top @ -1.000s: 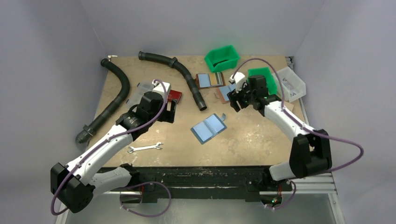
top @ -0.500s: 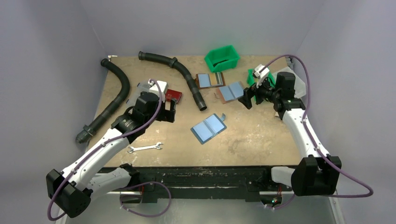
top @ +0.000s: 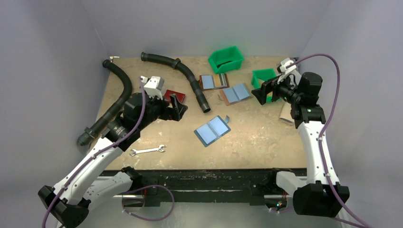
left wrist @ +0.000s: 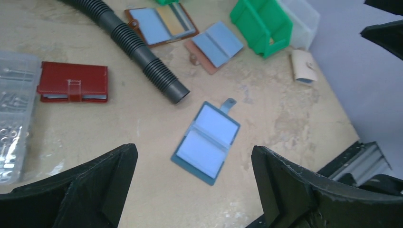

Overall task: Take the credit cards out of the card holder
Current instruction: Reset both arms

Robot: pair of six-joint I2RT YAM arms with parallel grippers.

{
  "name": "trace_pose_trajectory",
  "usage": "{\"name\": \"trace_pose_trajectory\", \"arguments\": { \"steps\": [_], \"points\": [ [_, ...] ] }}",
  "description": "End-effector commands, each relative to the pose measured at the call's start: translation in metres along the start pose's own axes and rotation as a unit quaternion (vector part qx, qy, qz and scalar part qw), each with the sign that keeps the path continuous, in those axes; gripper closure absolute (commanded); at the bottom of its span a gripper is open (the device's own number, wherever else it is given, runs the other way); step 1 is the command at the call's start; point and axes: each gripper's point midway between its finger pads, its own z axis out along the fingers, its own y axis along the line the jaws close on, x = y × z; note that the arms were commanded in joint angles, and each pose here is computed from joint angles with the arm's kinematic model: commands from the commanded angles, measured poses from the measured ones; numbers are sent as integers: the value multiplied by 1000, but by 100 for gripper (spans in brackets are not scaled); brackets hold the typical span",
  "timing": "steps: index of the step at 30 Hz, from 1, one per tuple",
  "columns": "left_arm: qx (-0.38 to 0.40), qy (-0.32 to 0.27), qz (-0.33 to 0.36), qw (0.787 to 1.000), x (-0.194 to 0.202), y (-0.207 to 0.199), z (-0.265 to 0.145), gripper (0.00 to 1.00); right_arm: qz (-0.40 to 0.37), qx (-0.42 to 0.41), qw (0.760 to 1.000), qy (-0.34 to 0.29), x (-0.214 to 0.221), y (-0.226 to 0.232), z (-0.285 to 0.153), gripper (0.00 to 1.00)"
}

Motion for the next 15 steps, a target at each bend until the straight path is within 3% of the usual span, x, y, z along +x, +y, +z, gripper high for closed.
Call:
{"name": "trace_pose_trajectory", "arguments": {
  "steps": [1,6,15],
  "points": [
    [81,-51,-48,994,-39,-38,-21,0,-9,-22,999,-31,-38,15,-15,1],
    [82,-53,-58,994,-39,-38,-28,0,-17,-78,996,-38,-45,39,-24,1],
    [68,-62,-49,995,-46,-34,-38,0,33,-16,996,-78,-62,32,-35,1]
  ]
}}
